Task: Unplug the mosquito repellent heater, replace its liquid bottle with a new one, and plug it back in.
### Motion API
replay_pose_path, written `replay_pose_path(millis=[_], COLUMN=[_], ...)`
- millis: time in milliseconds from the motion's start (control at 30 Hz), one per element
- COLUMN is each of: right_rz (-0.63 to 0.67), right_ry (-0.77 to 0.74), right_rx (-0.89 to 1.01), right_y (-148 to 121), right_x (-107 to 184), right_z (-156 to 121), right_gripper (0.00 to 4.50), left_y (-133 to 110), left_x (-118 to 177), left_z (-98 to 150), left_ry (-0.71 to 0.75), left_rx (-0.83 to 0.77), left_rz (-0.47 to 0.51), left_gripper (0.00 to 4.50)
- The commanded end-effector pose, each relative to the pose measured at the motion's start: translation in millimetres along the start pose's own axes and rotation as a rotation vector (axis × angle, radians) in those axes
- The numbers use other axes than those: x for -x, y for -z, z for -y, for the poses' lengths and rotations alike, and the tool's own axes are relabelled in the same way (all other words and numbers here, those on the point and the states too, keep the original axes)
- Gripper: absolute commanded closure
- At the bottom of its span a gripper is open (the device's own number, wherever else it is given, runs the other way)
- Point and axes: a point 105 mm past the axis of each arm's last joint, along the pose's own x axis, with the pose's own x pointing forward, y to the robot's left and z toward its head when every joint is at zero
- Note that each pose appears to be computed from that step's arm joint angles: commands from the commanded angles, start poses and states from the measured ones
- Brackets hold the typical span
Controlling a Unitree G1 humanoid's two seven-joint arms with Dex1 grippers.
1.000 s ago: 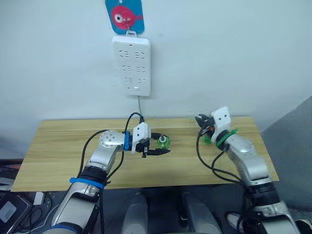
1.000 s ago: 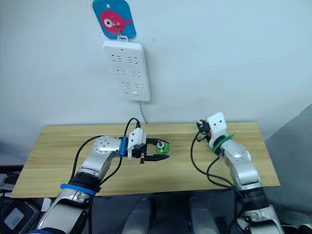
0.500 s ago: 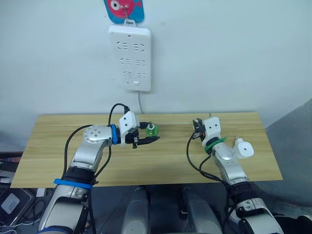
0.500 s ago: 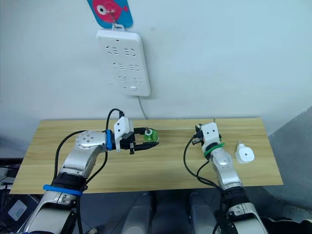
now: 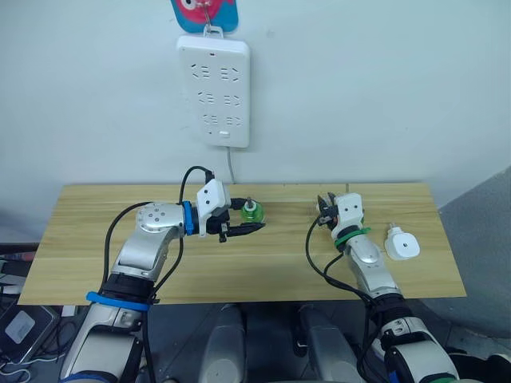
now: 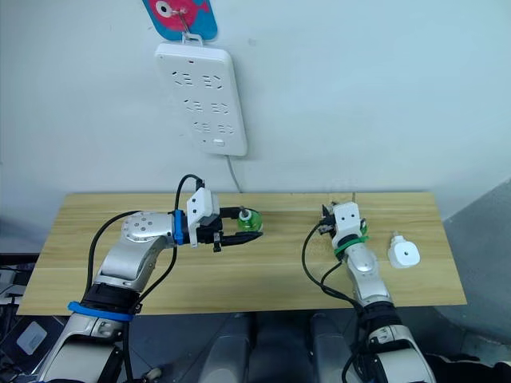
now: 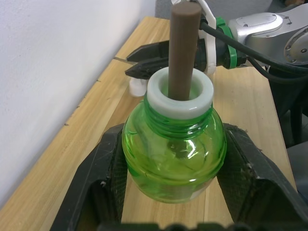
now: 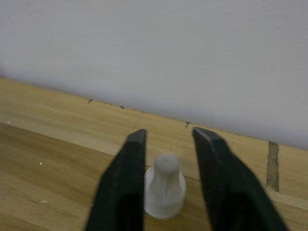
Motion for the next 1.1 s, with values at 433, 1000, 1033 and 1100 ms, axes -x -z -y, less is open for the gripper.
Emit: replay_pose_path(millis=[433, 1000, 1033, 1100], right_rz=[0.122, -0.044, -0.044, -0.045], right_ry=[-0.457, -0.876, -0.876, -0.876], right_rx=[-0.025, -0.034, -0.032, -0.033], right_y=[-83, -141, -140, -139], right_x=[46, 81, 80, 79], right_z=[-31, -67, -68, -70], right_gripper=[0.03, 0.82, 0.82, 0.82], left_y=[-7, -32, -34, -37], left_x=[-17, -52, -54, -55], left_z=[7, 21, 20, 19], left_ry=[0.059, 0.283, 0.282, 0.279], left_rx=[-0.019, -0.147, -0.15, -0.156], left_rz=[0.068, 0.184, 0.188, 0.197], left_gripper=[2.26, 2.26, 2.26, 2.26])
